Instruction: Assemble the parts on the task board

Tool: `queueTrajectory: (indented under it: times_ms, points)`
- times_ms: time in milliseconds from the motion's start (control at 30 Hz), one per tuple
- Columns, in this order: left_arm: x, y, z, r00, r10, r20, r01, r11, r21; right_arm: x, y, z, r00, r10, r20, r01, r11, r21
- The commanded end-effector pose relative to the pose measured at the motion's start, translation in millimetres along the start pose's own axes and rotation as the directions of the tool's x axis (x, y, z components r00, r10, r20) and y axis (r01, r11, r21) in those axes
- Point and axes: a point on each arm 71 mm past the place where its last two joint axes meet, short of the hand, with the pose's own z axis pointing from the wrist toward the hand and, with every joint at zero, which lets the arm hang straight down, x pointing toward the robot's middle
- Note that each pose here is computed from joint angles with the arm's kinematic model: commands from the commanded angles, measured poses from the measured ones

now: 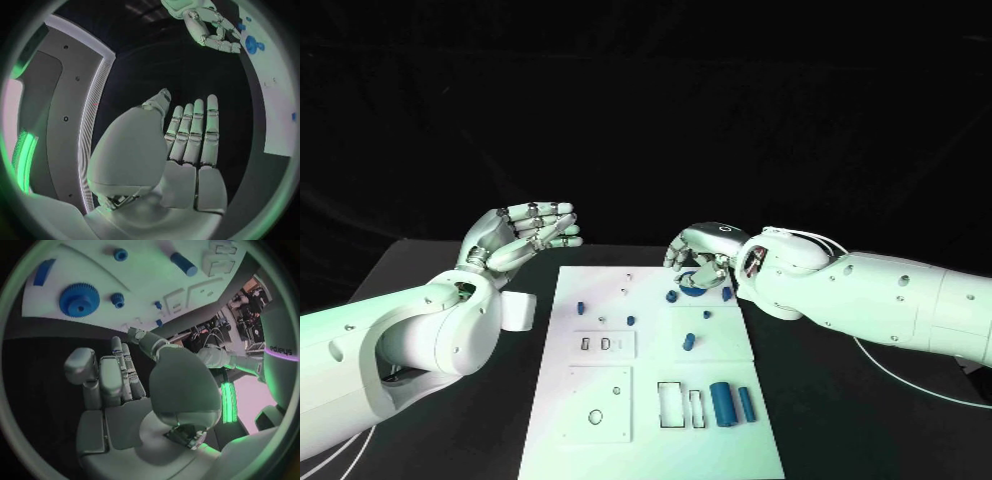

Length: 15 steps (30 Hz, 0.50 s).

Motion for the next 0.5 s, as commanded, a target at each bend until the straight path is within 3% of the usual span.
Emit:
queueTrajectory:
  times_ms: [33,500]
  points:
    - [3.8,-2.1,-1.2,0.999,-0.005,-0.038,0.005,1.000,0.007,6.9,2.8,1.1,0.989,-0.125,-0.079,0.127,0.992,0.008]
    - [0.5,-3.7,-4.5,0.999,0.001,-0.038,-0.001,1.000,0.006,16.6,6.8,1.6,0.974,-0.186,-0.128,0.189,0.982,0.013]
